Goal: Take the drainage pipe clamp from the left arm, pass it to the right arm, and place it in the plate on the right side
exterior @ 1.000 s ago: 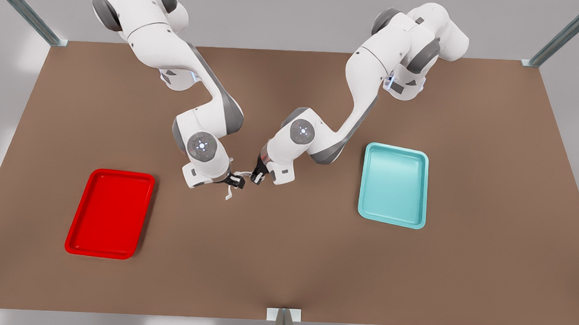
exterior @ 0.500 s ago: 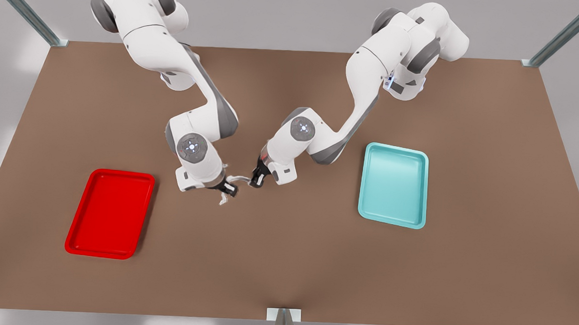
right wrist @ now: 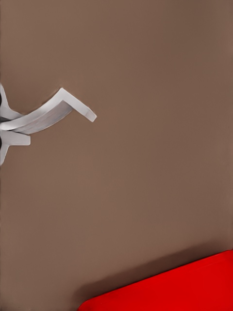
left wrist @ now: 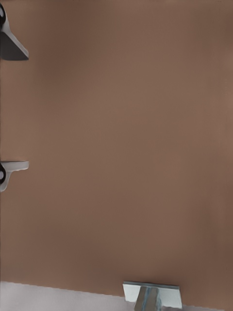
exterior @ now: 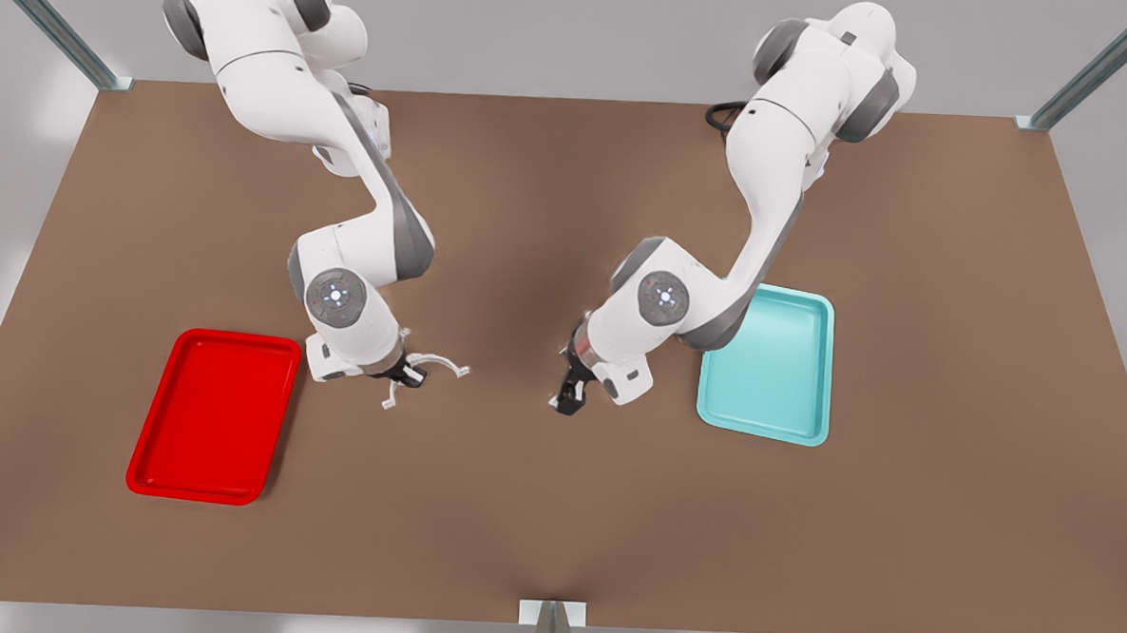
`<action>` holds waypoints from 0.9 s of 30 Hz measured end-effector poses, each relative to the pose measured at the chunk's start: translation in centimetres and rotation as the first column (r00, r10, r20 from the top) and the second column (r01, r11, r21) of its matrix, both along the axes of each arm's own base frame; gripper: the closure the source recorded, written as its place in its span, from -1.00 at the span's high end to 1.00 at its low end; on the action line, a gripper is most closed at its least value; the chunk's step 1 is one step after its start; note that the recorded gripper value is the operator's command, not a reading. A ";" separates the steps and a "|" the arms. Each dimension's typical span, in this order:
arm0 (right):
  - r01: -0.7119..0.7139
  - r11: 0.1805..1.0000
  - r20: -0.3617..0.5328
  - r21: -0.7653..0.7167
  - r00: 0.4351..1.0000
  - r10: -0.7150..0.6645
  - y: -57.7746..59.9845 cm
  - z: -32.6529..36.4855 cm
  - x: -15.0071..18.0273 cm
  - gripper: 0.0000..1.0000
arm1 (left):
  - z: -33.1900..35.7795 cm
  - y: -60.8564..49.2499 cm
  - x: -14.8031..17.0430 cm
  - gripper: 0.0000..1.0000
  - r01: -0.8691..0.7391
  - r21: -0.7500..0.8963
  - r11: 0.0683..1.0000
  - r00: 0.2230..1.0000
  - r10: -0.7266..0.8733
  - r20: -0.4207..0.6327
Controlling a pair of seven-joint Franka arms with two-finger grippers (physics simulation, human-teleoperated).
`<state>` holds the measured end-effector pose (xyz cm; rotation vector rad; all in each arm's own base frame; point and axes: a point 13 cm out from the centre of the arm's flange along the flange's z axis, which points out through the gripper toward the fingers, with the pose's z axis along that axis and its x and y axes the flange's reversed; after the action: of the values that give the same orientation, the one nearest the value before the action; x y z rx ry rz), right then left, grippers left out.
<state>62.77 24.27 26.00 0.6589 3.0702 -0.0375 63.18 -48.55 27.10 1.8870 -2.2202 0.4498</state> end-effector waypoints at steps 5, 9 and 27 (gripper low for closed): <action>0.120 0.993 -0.067 0.010 0.991 -0.119 -15.8 -2.2 2.2 -0.57 | 4.2 26.8 7.5 1.00 0.014 0.163 0.987 0.999 -0.009 -0.032; 0.158 0.986 -0.148 0.049 0.978 -0.149 -26.2 -7.5 1.3 -0.57 | 13.9 41.4 4.5 1.00 0.155 0.264 0.952 0.987 -0.160 -0.001; -0.376 0.925 0.173 -0.056 0.909 0.380 -26.2 14.6 8.4 1.00 | 13.8 44.7 0.6 1.00 0.805 0.284 0.521 0.559 -0.827 -0.065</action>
<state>71.15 -1.91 40.58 0.0499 2.9532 -0.0087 63.79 -3.88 40.89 0.6513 -3.0006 0.0169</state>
